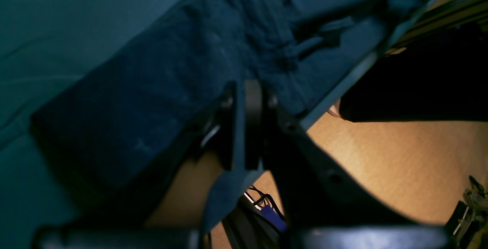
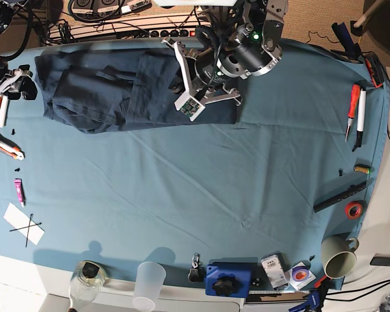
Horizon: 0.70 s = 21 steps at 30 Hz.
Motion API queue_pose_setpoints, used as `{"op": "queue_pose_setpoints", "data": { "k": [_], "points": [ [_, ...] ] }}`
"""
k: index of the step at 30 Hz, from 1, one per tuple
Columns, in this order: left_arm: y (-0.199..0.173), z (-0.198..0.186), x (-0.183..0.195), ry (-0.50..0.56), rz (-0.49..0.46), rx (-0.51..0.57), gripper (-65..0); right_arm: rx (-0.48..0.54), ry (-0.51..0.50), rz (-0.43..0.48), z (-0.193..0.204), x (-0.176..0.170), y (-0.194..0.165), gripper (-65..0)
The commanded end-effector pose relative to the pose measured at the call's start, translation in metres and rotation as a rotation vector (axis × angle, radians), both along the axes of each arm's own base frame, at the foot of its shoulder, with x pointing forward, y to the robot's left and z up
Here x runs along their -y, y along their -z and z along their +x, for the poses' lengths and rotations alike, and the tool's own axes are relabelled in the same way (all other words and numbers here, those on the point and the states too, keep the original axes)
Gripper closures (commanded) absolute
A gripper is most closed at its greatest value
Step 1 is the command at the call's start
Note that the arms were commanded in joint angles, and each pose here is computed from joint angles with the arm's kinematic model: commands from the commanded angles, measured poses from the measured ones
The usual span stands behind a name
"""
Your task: Fold the T-shirt properly
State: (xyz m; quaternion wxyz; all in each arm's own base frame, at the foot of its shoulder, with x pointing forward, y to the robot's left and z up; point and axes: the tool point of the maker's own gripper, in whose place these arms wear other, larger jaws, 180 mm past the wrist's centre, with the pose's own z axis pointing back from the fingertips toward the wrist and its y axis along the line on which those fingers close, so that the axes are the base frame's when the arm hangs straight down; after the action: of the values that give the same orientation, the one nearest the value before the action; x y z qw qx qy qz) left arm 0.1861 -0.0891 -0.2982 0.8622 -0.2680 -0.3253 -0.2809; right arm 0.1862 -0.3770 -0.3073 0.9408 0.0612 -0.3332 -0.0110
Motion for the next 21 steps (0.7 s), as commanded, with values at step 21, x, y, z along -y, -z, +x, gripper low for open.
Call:
{"op": "queue_pose_setpoints", "data": {
  "k": [21],
  "points": [
    [-0.019, 0.008, 0.008, -0.014, -0.075, 0.064, -3.2, -0.06, 0.136, 0.518, 0.023, 0.013, 0.054, -34.1]
  ]
}}
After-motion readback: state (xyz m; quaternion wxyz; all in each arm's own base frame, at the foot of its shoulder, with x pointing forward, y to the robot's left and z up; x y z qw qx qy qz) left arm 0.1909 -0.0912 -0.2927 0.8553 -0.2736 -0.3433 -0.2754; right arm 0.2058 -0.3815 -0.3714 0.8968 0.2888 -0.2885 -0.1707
